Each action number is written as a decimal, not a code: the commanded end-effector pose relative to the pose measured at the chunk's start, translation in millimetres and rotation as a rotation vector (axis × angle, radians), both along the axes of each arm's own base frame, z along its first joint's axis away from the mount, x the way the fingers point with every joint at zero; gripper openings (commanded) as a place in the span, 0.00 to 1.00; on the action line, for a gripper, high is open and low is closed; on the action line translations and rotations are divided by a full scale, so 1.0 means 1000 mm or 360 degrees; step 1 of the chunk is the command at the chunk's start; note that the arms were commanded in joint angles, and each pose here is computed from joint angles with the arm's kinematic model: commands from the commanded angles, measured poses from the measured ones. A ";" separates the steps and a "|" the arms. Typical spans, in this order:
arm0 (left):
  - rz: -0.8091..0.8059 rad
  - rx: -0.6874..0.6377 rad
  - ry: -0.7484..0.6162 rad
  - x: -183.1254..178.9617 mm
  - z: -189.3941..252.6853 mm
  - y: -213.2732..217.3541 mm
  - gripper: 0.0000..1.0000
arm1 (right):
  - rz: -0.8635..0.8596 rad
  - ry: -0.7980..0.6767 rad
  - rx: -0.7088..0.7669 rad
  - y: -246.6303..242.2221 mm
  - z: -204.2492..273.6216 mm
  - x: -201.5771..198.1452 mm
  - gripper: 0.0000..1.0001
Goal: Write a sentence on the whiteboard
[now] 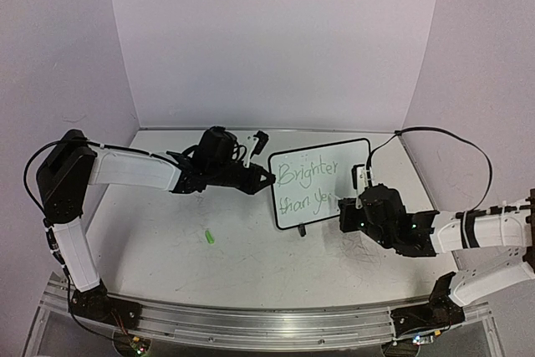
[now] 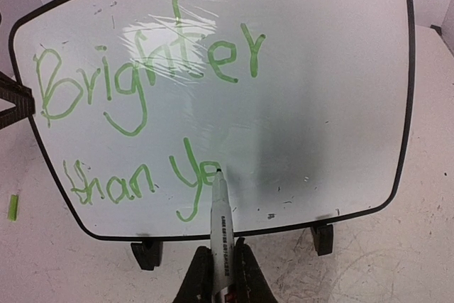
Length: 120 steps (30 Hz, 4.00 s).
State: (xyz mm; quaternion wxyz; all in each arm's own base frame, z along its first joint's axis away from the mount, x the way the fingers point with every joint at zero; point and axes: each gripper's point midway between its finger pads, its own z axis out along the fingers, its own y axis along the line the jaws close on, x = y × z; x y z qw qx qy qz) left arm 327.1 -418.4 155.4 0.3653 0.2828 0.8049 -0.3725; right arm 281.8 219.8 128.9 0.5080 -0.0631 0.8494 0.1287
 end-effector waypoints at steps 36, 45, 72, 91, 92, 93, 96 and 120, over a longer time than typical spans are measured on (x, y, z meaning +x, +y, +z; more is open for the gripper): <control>0.0187 0.0099 -0.0133 0.021 0.015 0.022 0.00 | 0.0153 -0.0153 0.0024 0.011 0.021 0.001 0.00; 0.0180 0.0097 -0.0137 0.021 0.015 0.021 0.00 | 0.0087 -0.0138 0.0007 0.008 0.017 0.006 0.00; 0.0163 0.0085 -0.0139 0.019 0.018 0.020 0.00 | -0.0076 -0.0111 -0.0036 -0.001 0.006 0.020 0.00; 0.0150 0.0081 -0.0136 0.018 0.017 0.019 0.00 | -0.0054 -0.0124 -0.0048 0.004 0.007 0.029 0.00; 0.0149 0.0079 -0.0137 0.019 0.018 0.018 0.00 | -0.0048 -0.0121 -0.0046 0.005 0.006 0.029 0.00; 0.0149 0.0079 -0.0138 0.019 0.018 0.018 0.00 | -0.0041 -0.0119 -0.0045 0.005 0.006 0.028 0.00; 0.0149 0.0079 -0.0137 0.019 0.018 0.018 0.00 | -0.0009 -0.0103 -0.0039 0.008 0.004 0.026 0.00; 0.0146 0.0074 -0.0143 0.018 0.020 0.018 0.00 | -0.0015 0.0079 -0.0023 0.007 -0.025 0.016 0.00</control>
